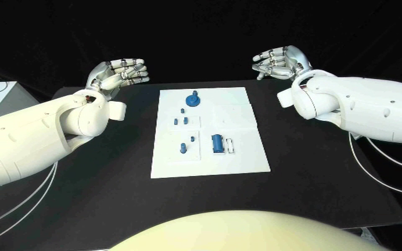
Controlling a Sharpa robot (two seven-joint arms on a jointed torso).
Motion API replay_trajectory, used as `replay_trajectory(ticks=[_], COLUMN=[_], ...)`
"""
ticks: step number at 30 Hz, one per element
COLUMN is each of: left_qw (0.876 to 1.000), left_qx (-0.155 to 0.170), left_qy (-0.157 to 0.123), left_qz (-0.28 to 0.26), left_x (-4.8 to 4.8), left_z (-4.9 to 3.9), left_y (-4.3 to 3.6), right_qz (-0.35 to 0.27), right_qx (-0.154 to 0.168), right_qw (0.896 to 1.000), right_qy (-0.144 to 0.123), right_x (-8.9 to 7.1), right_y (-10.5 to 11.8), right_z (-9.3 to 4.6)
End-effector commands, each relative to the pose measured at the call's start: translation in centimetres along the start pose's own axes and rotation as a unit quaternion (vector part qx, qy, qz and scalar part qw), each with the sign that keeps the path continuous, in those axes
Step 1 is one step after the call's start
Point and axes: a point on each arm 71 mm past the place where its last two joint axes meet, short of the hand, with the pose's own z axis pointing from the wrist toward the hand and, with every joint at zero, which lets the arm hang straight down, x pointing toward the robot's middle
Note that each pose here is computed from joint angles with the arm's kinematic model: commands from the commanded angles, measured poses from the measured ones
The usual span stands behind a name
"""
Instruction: Assemble the parts on the task board
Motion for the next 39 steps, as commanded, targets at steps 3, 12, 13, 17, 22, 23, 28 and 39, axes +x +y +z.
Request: replay_trajectory(ticks=[3, 12, 13, 17, 22, 23, 28, 39], left_qw=[1.0, 1.0, 1.0, 1.0, 1.0, 1.0, 1.0, 1.0], left_qx=[0.007, 0.007, 0.007, 0.007, 0.007, 0.007, 0.007, 0.007], left_qy=[0.003, 0.004, 0.004, 0.004, 0.004, 0.005, 0.006, 0.009], left_qz=[-0.006, -0.006, -0.006, -0.006, -0.006, -0.006, -0.007, -0.008], left_x=[0.24, 0.21, 0.21, 0.19, 0.18, 0.19, 0.22, 0.32], left_z=[0.03, -0.01, -0.02, -0.04, -0.06, -0.06, -0.06, -0.07], left_y=[-0.13, -0.14, -0.14, -0.15, -0.16, -0.16, -0.16, -0.17], right_qz=[0.003, 0.002, 0.002, 0.002, 0.002, 0.002, 0.002, 0.001], right_qx=[-0.007, -0.007, -0.007, -0.006, -0.006, -0.006, -0.006, -0.006], right_qw=[1.0, 1.0, 1.0, 1.0, 1.0, 1.0, 1.0, 1.0], right_qy=[0.006, 0.006, 0.006, 0.006, 0.007, 0.007, 0.008, 0.01], right_x=[0.07, 0.07, 0.07, 0.06, 0.08, 0.09, 0.14, 0.2], right_y=[0.13, 0.1, 0.1, 0.09, 0.09, 0.09, 0.07, 0.06], right_z=[0.03, 0.1, 0.1, 0.11, 0.15, 0.15, 0.21, 0.25])
